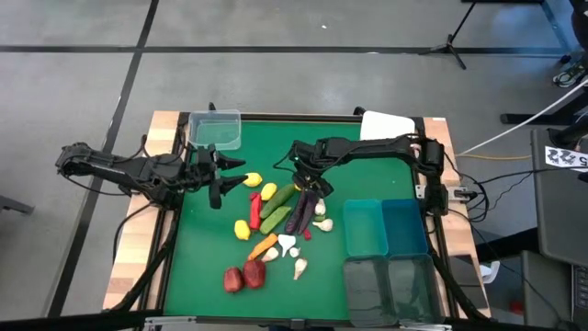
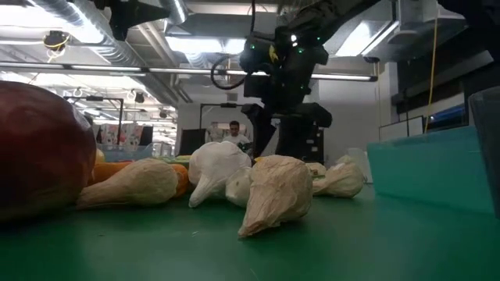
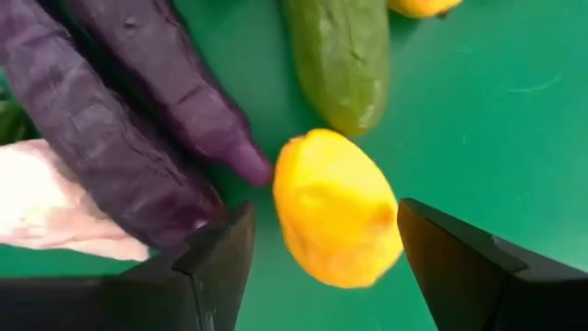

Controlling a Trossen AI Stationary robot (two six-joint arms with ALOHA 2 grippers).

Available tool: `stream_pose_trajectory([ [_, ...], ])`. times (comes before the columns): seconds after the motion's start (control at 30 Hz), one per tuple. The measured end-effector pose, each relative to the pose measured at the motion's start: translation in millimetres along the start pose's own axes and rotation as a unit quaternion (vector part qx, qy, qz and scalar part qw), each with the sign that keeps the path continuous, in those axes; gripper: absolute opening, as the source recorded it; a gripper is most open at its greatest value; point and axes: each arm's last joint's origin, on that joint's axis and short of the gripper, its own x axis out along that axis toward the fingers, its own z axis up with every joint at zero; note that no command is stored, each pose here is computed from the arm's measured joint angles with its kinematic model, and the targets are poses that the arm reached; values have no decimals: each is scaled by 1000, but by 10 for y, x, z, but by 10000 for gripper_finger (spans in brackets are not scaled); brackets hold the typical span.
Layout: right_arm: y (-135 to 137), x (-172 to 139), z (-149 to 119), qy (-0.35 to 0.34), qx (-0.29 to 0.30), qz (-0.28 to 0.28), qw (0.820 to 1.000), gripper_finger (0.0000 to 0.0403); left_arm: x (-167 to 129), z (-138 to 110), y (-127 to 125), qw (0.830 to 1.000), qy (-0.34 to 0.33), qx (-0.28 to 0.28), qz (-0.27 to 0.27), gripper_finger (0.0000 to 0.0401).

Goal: Sort produce into baskets
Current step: Put the lemon into the right black bin

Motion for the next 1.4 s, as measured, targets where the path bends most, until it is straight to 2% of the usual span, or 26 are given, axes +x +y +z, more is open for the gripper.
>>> stream_pose_trajectory([
  [0.3,13,362,-86,30,5,26,999,261,2,-33,10,1000,16,8,5,247],
  [0.5,14,355,-88,41,6,20,999,197,2,-41,12,1000,19,10,6,247],
  [0.7,-17,297,-78,68,17,-2,998,194,2,-41,13,1000,20,10,6,247],
  [1.0,-152,-133,122,87,57,16,994,194,2,-42,13,1000,20,10,7,247],
  [1.23,-149,-639,322,45,121,113,985,195,2,-44,14,1000,21,11,7,247],
  [1.4,1,-904,535,10,108,150,983,195,2,-48,15,1000,23,12,8,247],
])
